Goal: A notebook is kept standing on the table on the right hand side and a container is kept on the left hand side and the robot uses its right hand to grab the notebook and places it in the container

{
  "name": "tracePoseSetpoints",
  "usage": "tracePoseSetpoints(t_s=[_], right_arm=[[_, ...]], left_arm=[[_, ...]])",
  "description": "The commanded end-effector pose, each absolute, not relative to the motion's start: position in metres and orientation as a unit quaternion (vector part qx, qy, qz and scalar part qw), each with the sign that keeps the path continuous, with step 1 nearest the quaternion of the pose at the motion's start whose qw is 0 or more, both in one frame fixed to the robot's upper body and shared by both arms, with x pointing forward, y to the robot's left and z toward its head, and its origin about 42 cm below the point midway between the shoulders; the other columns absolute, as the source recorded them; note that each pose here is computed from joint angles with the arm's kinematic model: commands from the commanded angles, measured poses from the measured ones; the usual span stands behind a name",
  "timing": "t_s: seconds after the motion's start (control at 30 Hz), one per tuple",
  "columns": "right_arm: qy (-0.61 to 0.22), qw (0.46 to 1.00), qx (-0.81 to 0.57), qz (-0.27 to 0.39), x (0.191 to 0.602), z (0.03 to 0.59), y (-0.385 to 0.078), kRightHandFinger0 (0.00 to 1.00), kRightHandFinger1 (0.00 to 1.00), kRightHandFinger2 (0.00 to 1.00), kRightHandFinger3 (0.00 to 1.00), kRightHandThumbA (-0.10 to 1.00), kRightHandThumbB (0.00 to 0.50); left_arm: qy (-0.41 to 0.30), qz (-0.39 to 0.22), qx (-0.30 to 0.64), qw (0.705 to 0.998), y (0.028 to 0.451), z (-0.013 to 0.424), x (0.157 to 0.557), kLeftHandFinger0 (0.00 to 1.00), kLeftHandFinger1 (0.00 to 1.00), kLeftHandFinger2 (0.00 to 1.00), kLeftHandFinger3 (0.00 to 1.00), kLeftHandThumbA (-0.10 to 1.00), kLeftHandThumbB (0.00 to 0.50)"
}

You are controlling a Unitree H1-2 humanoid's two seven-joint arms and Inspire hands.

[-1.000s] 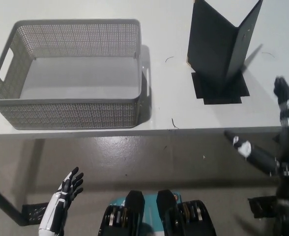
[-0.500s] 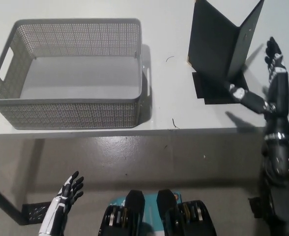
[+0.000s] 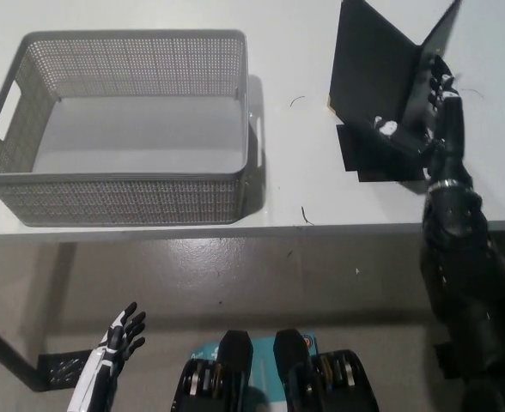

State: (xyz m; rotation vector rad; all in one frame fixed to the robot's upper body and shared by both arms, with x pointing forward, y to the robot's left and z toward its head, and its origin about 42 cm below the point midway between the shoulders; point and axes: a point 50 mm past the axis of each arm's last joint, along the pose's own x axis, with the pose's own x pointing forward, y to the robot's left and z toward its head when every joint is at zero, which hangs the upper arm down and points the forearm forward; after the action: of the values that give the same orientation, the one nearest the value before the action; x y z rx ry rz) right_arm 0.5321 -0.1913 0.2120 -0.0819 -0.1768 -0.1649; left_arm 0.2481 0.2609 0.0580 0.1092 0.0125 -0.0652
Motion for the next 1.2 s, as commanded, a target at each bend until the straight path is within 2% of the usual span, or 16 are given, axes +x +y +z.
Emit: tracePoseSetpoints(t_s=[0.0,0.27,0.3,0.33,0.37,0.4,0.47,0.5,0.53,0.57,0.63,0.7,0.83,0.9,1.03,1.17], right_arm=[[-0.126,0.99,0.002,-0.07,0.558,0.265,-0.161,1.0,1.0,1.0,1.0,1.0,0.5],[-0.096,0.986,0.134,-0.036,0.581,0.317,-0.113,1.0,1.0,1.0,1.0,0.91,0.5],[-0.09,0.983,0.152,-0.051,0.582,0.321,-0.113,1.0,0.79,1.0,1.0,0.76,0.454],[-0.087,0.982,0.16,-0.058,0.583,0.323,-0.112,1.0,0.79,1.0,1.0,0.76,0.454],[-0.08,0.974,0.195,-0.085,0.584,0.331,-0.111,0.08,0.05,0.22,0.31,0.22,0.31],[-0.077,0.971,0.206,-0.092,0.585,0.333,-0.112,0.02,0.01,0.18,0.24,0.11,0.281],[-0.069,0.966,0.223,-0.113,0.585,0.329,-0.117,0.0,0.11,0.54,0.57,-0.1,0.118],[-0.067,0.965,0.229,-0.114,0.584,0.326,-0.119,0.0,0.15,0.61,0.64,-0.1,0.099],[-0.06,0.964,0.232,-0.116,0.584,0.323,-0.121,0.0,0.12,0.59,0.92,-0.1,0.085],[-0.057,0.964,0.232,-0.118,0.583,0.319,-0.121,0.0,0.07,0.55,0.74,-0.1,0.093],[-0.053,0.964,0.231,-0.121,0.581,0.312,-0.122,0.0,0.0,0.4,0.72,-0.1,0.1],[-0.053,0.962,0.236,-0.125,0.58,0.306,-0.126,0.0,0.0,0.34,0.28,-0.1,0.07],[-0.065,0.959,0.245,-0.126,0.579,0.3,-0.135,0.0,0.1,0.64,0.56,-0.1,0.075],[-0.065,0.955,0.256,-0.133,0.579,0.302,-0.139,0.0,0.1,0.64,0.68,-0.1,0.08],[-0.064,0.945,0.284,-0.152,0.58,0.307,-0.14,0.0,0.04,0.61,0.41,-0.1,0.087],[-0.139,0.924,0.329,-0.138,0.576,0.336,-0.146,0.0,0.16,0.71,0.67,-0.1,0.065]], left_arm=[[-0.02,-0.038,0.055,0.998,0.263,0.062,0.245,1.0,1.0,1.0,1.0,1.0,0.144],[-0.022,-0.045,0.057,0.997,0.257,0.058,0.243,1.0,1.0,1.0,1.0,1.0,0.176],[-0.023,-0.045,0.055,0.997,0.256,0.058,0.244,1.0,1.0,1.0,1.0,1.0,0.175],[-0.023,-0.045,0.055,0.997,0.256,0.058,0.244,1.0,1.0,1.0,1.0,1.0,0.175],[-0.024,-0.046,0.052,0.997,0.257,0.059,0.244,1.0,1.0,1.0,1.0,1.0,0.166],[-0.025,-0.047,0.055,0.997,0.258,0.06,0.245,1.0,1.0,1.0,1.0,1.0,0.166],[-0.028,-0.043,0.058,0.997,0.259,0.06,0.244,1.0,1.0,1.0,1.0,1.0,0.184],[-0.028,-0.043,0.06,0.997,0.259,0.06,0.243,1.0,1.0,1.0,1.0,1.0,0.182],[-0.028,-0.043,0.06,0.997,0.26,0.06,0.243,1.0,1.0,1.0,1.0,1.0,0.194],[-0.025,-0.043,0.062,0.997,0.261,0.059,0.241,1.0,1.0,1.0,1.0,1.0,0.206],[-0.023,-0.044,0.06,0.997,0.262,0.057,0.239,1.0,1.0,1.0,1.0,1.0,0.194],[-0.022,-0.043,0.057,0.997,0.261,0.056,0.238,1.0,1.0,1.0,1.0,1.0,0.195],[-0.021,-0.039,0.06,0.997,0.262,0.054,0.237,1.0,1.0,1.0,1.0,1.0,0.203],[-0.02,-0.039,0.058,0.997,0.262,0.053,0.236,1.0,1.0,1.0,1.0,1.0,0.21],[-0.018,-0.04,0.057,0.997,0.262,0.051,0.234,1.0,1.0,1.0,1.0,1.0,0.213],[-0.015,-0.04,0.057,0.997,0.262,0.052,0.234,1.0,1.0,1.0,1.0,1.0,0.235]])
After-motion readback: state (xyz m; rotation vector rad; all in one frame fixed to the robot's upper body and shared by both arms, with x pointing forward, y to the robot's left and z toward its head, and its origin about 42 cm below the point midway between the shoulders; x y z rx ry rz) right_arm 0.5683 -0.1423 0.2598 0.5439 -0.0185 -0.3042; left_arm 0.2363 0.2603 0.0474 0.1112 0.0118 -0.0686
